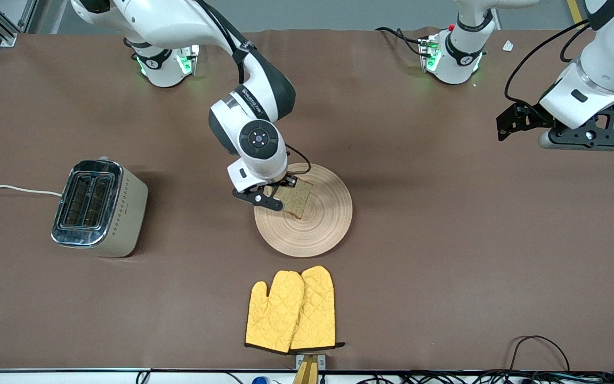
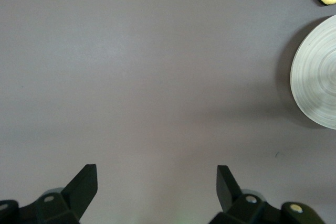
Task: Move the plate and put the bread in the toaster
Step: 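Lift the bread slice off the plate with the right gripper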
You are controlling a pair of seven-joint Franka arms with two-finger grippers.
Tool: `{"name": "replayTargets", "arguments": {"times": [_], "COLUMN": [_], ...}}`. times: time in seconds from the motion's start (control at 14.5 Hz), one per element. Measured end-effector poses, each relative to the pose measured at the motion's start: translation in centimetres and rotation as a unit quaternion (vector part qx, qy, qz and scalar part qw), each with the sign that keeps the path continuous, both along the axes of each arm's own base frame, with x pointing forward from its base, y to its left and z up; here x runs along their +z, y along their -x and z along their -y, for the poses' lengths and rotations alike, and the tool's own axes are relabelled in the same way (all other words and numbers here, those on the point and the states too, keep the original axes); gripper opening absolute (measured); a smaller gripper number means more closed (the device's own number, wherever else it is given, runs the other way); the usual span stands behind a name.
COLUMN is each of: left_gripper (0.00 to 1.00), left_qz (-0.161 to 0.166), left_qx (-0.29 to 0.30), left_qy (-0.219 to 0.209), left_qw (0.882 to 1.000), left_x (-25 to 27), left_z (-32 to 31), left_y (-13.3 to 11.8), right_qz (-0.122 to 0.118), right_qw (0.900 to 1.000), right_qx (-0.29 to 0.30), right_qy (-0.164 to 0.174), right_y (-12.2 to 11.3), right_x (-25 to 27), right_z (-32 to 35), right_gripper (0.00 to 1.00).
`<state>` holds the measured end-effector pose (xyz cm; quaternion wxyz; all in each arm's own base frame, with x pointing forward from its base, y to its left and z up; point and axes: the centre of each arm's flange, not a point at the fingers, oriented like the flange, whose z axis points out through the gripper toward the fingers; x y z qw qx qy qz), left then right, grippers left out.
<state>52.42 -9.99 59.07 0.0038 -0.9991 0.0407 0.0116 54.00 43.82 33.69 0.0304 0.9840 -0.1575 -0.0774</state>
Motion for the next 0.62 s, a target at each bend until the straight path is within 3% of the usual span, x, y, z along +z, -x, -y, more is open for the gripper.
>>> {"name": "replayTargets", "arguments": {"times": [0.34, 0.62], "left_gripper": [1.0, 1.0], "left_qz": [0.0, 0.001], "left_qx": [0.0, 0.0], "left_qy": [0.0, 0.0], "left_qw": [1.0, 1.0], "left_x": [0.0, 0.0], "left_z": [0.0, 0.0], "left_y": [0.0, 0.0], "right_qz": [-0.007, 0.008], "right_qw": [1.0, 0.999], "right_qx": [0.008, 0.022], "right_qy": [0.009, 0.031], "right_y": [-0.1, -0.2], "right_x": [2.7, 4.1], "right_z": [0.0, 0.3], "right_gripper": [0.02, 0.02]}}
